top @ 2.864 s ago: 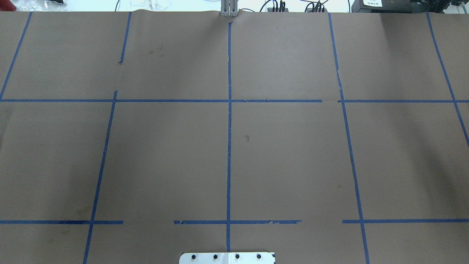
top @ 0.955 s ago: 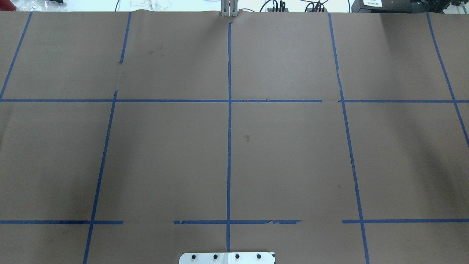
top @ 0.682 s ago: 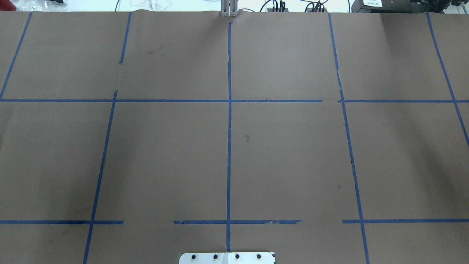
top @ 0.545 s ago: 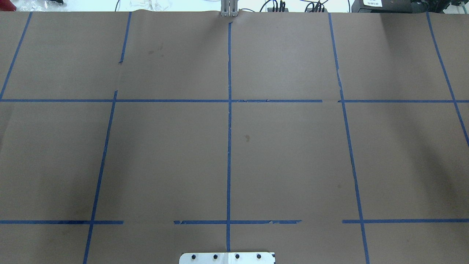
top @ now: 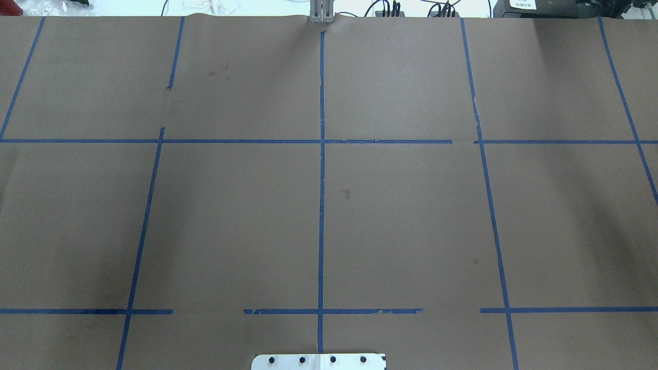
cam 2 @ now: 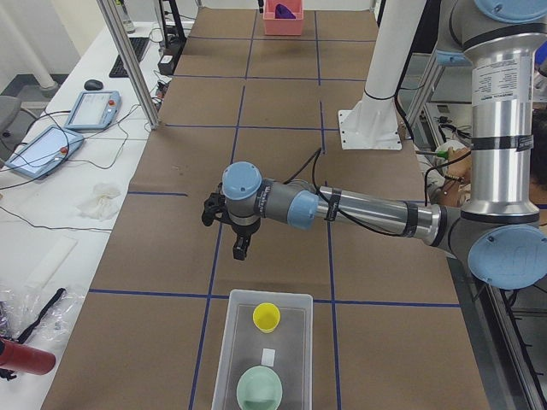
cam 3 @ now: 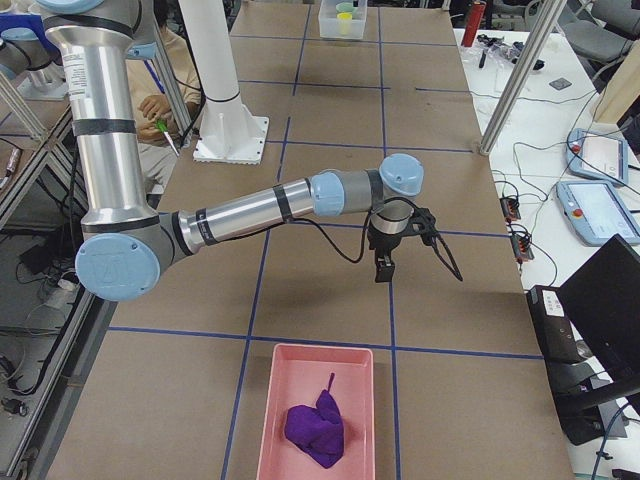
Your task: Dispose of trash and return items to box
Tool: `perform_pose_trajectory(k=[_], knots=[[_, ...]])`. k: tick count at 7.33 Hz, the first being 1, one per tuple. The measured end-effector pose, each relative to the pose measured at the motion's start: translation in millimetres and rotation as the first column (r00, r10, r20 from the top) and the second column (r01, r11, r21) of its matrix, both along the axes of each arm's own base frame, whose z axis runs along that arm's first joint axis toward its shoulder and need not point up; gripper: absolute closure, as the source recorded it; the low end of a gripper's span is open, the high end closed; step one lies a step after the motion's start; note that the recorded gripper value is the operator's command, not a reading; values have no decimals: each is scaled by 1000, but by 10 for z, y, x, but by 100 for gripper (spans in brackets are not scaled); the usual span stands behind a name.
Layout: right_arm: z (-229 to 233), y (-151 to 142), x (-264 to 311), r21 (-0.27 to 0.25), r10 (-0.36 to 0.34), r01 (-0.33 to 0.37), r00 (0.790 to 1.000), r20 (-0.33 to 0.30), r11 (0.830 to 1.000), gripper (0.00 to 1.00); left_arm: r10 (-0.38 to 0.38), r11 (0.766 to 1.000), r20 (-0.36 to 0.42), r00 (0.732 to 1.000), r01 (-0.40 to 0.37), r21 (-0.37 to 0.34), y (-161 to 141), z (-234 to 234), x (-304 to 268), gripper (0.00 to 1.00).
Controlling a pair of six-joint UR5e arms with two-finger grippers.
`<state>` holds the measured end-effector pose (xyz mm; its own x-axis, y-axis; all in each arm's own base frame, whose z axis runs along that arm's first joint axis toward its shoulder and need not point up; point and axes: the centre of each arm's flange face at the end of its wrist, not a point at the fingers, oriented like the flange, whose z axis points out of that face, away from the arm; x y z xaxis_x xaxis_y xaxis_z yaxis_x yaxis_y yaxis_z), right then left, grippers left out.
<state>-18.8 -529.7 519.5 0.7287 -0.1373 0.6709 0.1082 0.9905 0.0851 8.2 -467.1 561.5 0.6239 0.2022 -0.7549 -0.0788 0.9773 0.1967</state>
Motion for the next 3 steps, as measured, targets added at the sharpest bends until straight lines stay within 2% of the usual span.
perform_pose_trajectory(k=[3], knots=[[16,-77,38,-2,6,-6,1000,4,1000,0,-2,1000,0,1000,2,0,-54,-2,3,0]])
